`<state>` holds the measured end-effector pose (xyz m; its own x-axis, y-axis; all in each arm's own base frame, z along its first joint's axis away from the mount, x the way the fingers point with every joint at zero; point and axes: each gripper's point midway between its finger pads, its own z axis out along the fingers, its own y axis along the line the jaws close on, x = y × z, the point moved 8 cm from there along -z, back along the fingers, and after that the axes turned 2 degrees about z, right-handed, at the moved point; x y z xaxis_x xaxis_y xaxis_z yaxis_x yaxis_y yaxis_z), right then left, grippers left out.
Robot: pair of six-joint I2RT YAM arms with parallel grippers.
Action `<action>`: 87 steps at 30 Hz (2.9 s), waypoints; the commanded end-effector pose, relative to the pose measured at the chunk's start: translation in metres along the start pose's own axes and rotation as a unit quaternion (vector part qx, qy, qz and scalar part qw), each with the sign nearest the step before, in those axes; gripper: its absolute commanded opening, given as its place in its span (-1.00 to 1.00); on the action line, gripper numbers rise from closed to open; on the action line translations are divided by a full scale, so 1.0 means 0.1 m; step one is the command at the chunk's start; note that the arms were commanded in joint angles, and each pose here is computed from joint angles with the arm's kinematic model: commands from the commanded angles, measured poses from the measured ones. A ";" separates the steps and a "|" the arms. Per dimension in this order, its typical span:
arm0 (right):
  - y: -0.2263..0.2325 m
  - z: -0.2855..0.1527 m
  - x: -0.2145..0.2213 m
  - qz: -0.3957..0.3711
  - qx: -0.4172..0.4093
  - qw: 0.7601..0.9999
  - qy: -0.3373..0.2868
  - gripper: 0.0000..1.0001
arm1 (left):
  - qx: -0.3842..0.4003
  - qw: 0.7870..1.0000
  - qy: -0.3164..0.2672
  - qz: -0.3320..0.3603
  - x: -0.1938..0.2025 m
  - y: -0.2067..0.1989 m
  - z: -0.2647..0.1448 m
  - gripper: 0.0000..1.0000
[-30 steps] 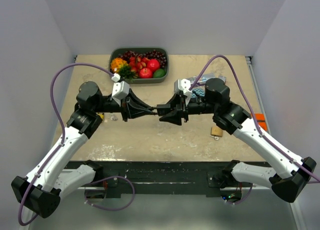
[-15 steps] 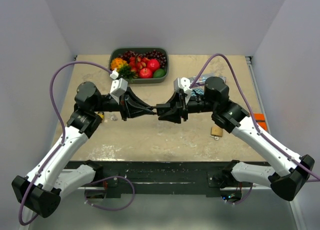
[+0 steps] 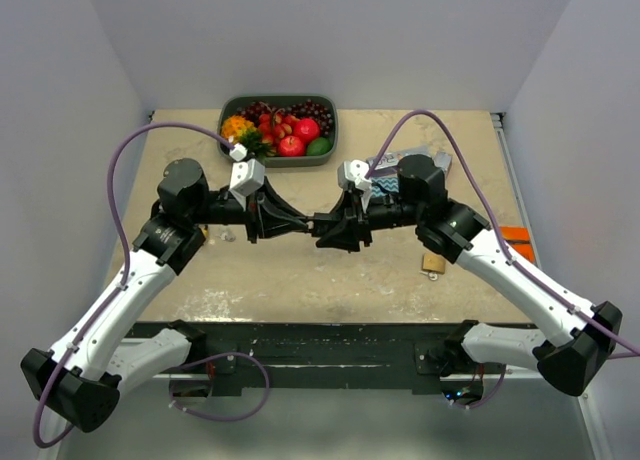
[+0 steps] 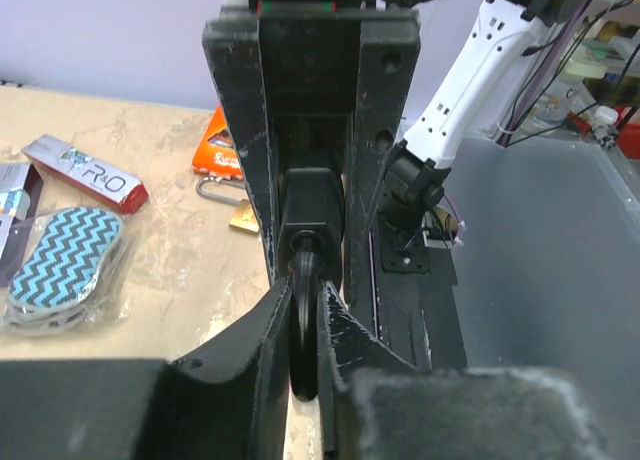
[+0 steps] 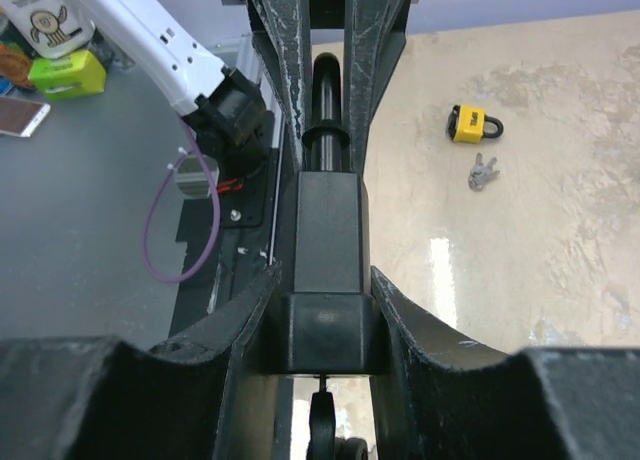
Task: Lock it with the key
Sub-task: Lock the lock.
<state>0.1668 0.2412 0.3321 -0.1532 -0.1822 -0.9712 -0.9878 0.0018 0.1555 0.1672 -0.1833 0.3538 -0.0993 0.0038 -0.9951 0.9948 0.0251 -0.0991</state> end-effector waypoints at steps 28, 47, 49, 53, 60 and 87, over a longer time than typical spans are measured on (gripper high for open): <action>0.11 -0.07 -0.18 -0.033 -0.020 0.998 -0.047 -1.00 | 0.001 0.996 0.053 0.068 0.22 -0.01 -0.22 -0.52; 0.04 0.00 -0.13 -0.037 -0.020 0.998 -0.041 -1.00 | 0.029 0.998 0.029 0.053 0.20 -0.06 -0.13 -1.00; 0.03 0.03 -0.14 -0.039 -0.026 0.998 -0.043 -1.00 | 0.034 0.998 0.021 0.054 0.18 -0.08 -0.05 -1.00; 0.03 0.08 -0.15 -0.042 -0.032 0.998 -0.045 -1.00 | 0.060 0.997 0.013 0.037 0.17 -0.17 0.12 -1.00; 0.06 0.15 -0.12 -0.048 -0.046 0.997 -0.045 -1.00 | 0.086 0.996 -0.020 -0.005 0.10 -0.18 0.21 -1.00; 0.30 0.67 0.12 -0.025 -0.138 0.989 -0.045 -1.00 | 0.138 0.986 -0.095 0.020 -0.22 -0.28 0.58 -1.00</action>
<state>0.1488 0.2391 0.3316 -0.2645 -0.1469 -0.9531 -0.9584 -0.0702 0.2767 0.1561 -0.1979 0.3268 -0.2501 0.0137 -0.9681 0.9456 -0.2115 -0.2473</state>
